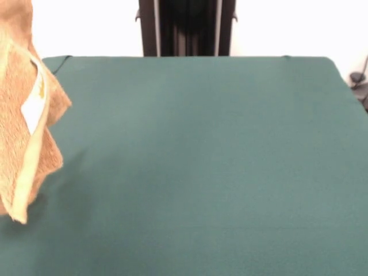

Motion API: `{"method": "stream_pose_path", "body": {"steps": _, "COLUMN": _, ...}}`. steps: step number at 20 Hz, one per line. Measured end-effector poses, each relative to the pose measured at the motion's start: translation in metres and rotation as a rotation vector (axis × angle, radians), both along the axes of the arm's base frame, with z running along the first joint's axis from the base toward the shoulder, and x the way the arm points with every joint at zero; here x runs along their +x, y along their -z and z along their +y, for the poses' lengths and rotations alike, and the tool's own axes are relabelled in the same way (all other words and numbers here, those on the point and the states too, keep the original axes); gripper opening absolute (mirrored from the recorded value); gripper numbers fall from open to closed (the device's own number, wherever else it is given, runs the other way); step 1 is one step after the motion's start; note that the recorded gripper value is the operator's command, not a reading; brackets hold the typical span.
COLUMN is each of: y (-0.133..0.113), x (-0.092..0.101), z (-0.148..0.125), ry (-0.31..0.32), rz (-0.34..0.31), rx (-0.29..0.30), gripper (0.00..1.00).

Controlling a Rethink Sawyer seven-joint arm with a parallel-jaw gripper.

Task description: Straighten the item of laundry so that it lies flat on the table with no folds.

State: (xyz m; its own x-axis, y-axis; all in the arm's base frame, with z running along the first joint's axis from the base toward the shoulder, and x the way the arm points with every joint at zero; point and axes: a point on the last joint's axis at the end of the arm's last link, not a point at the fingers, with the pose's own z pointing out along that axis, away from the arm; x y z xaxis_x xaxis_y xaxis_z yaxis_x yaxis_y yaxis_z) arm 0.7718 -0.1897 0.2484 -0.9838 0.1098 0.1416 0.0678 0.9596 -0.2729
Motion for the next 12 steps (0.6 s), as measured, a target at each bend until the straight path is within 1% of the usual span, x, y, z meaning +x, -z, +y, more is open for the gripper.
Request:
{"method": "stream_pose_path", "body": {"steps": 3, "y": 0.015, "x": 0.005, "z": 0.006, "ry": -0.010, "rz": -0.017, "rx": 0.015, "gripper": 0.00}}
{"method": "stream_pose_path", "body": {"steps": 6, "y": 0.030, "x": 0.010, "z": 0.020, "ry": -0.017, "rz": -0.024, "rx": 0.032, "gripper": 0.00}}
{"method": "stream_pose_path", "body": {"steps": 8, "y": 0.036, "x": 0.010, "z": 0.028, "ry": -0.021, "rz": -0.026, "rx": 0.035, "gripper": 0.00}}
{"method": "stream_pose_path", "body": {"steps": 12, "y": 0.045, "x": 0.005, "z": 0.047, "ry": -0.029, "rz": -0.010, "rx": 0.017, "gripper": 0.00}}
